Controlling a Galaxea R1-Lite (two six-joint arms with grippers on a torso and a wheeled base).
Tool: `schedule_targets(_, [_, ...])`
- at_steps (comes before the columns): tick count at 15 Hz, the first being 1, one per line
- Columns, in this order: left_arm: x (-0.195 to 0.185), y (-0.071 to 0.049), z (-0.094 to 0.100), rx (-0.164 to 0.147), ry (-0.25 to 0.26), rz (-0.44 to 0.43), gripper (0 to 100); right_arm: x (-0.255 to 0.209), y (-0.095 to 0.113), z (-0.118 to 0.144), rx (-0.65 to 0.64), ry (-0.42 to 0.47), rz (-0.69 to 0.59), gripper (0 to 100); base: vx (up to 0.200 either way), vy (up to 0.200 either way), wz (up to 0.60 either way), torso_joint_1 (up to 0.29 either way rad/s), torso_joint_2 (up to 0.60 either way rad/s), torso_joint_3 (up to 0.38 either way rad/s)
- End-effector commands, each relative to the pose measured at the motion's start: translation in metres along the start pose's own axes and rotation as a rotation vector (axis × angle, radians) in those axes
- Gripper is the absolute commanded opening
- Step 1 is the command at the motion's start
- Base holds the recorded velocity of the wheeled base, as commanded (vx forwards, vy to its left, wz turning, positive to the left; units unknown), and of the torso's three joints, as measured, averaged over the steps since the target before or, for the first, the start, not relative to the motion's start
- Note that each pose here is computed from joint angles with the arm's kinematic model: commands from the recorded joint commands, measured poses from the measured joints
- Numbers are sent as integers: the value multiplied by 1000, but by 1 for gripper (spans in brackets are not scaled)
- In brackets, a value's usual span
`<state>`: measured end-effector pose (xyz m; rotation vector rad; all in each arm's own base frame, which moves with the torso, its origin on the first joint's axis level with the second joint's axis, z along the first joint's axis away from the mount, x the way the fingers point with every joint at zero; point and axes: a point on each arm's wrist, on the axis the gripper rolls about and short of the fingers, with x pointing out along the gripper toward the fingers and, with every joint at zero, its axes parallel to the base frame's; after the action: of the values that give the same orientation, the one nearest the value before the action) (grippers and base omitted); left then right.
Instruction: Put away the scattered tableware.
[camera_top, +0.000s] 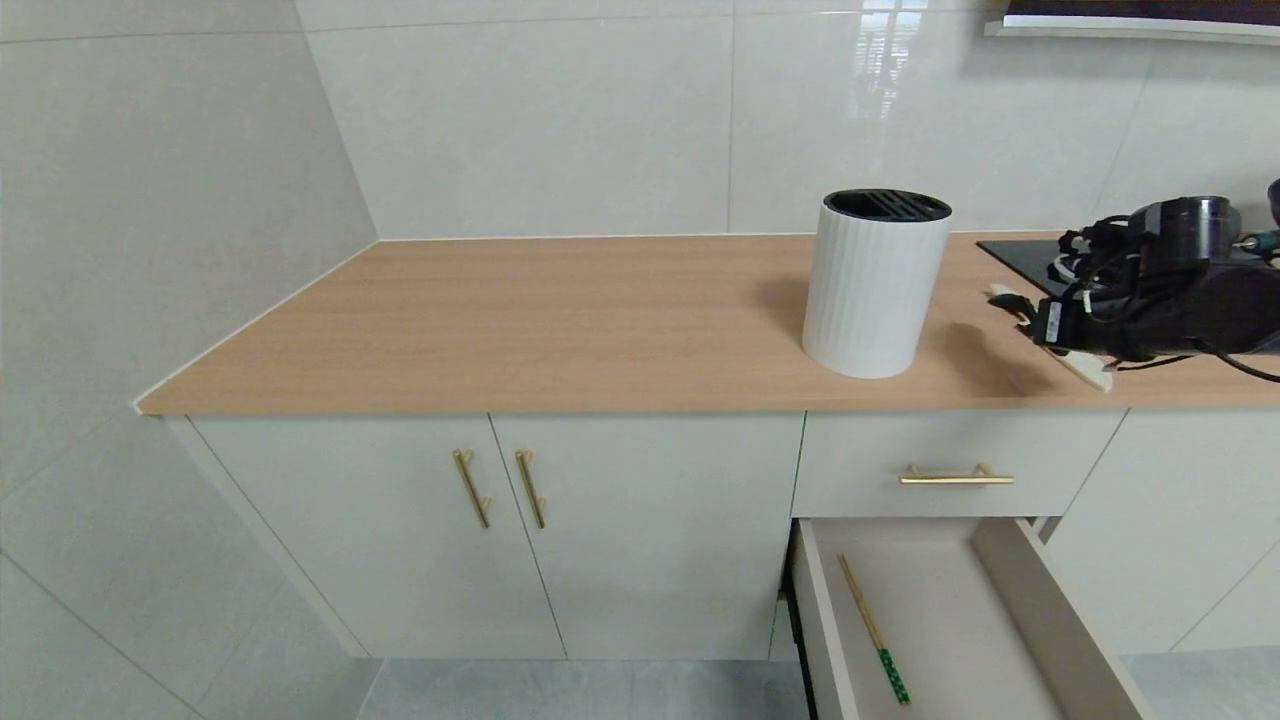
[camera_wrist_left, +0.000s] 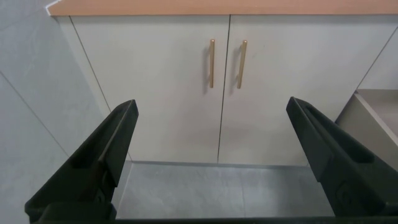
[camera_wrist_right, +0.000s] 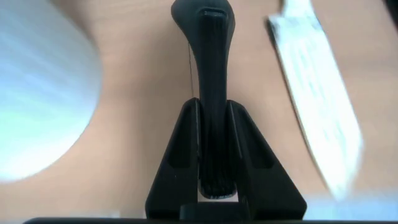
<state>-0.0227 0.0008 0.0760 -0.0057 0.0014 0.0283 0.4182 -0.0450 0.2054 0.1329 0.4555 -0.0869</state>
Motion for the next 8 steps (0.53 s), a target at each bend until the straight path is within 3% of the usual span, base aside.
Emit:
schedule_targets(1, [0,0,0,0,0,1,100,-66,-5,-5,2,-16,-17,0,0,0,0,0,0,0])
schedule_targets(8, [0,0,0,0,0,1,100,-167,-2,-69,-86,-30,-9,0,0,0,0,0,0,0])
